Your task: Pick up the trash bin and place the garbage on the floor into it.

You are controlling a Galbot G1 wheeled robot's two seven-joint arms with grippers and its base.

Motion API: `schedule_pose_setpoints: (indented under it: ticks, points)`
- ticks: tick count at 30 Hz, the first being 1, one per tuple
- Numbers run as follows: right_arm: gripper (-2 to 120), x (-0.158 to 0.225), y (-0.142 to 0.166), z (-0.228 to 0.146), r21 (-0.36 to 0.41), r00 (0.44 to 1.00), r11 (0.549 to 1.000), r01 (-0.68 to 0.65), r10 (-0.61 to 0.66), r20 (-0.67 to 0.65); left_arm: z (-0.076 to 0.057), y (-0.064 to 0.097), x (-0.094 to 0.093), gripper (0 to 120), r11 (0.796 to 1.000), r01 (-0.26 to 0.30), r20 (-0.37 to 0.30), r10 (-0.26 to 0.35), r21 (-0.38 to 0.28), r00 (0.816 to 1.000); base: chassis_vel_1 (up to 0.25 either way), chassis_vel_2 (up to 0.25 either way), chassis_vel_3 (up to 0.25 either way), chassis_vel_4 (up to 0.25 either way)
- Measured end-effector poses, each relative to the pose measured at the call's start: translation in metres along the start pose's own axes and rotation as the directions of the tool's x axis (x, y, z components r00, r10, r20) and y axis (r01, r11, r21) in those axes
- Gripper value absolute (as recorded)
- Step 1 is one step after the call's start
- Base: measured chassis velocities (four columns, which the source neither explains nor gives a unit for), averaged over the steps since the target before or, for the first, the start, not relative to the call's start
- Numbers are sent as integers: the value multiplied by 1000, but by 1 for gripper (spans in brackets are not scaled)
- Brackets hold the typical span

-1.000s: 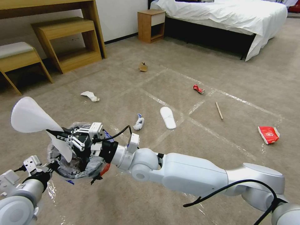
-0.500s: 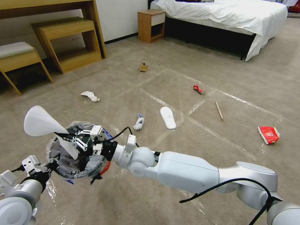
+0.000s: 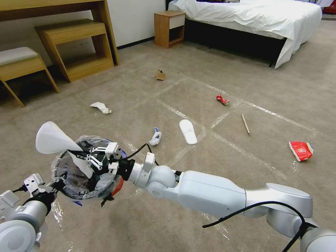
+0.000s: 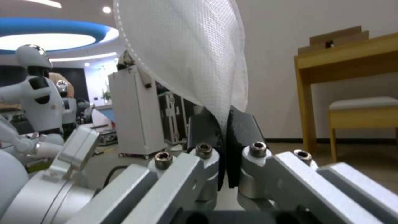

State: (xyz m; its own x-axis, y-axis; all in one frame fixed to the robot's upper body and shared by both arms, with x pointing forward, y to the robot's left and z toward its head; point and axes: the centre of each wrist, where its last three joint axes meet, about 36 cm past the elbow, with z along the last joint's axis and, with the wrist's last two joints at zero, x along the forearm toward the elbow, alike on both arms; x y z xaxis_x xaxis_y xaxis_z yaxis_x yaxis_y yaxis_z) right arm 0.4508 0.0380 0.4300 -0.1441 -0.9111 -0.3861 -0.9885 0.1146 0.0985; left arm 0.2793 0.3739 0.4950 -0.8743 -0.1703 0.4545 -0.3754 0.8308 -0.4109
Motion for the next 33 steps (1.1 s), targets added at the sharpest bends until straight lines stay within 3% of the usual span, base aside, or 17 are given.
schedule_pose_setpoints:
  ticks: [4,20,25,27,33]
  points:
    - [1,2,2,3,0,1000,1000,-5,5,-9,0,0,0,1,1000,0,1,0,0,1000,0,0,0,0]
    - [64,11,11,20,2,999,1000,-19,19,-50,1,1,1,1,1000,3,6,-3,6,1000,0,0,0,0]
    - [77,11,11,21,7,998,1000,-21,22,-51,2,1,1,1,1000,4,9,-5,7,1000,0,0,0,0]
    - [89,12,10,20,10,998,1000,-24,25,-52,2,1,1,1,1000,4,10,-4,8,1000,0,0,0,0]
    - [96,15,7,19,18,998,999,-30,31,-53,3,1,0,1,1000,5,10,-5,9,1000,0,0,0,0]
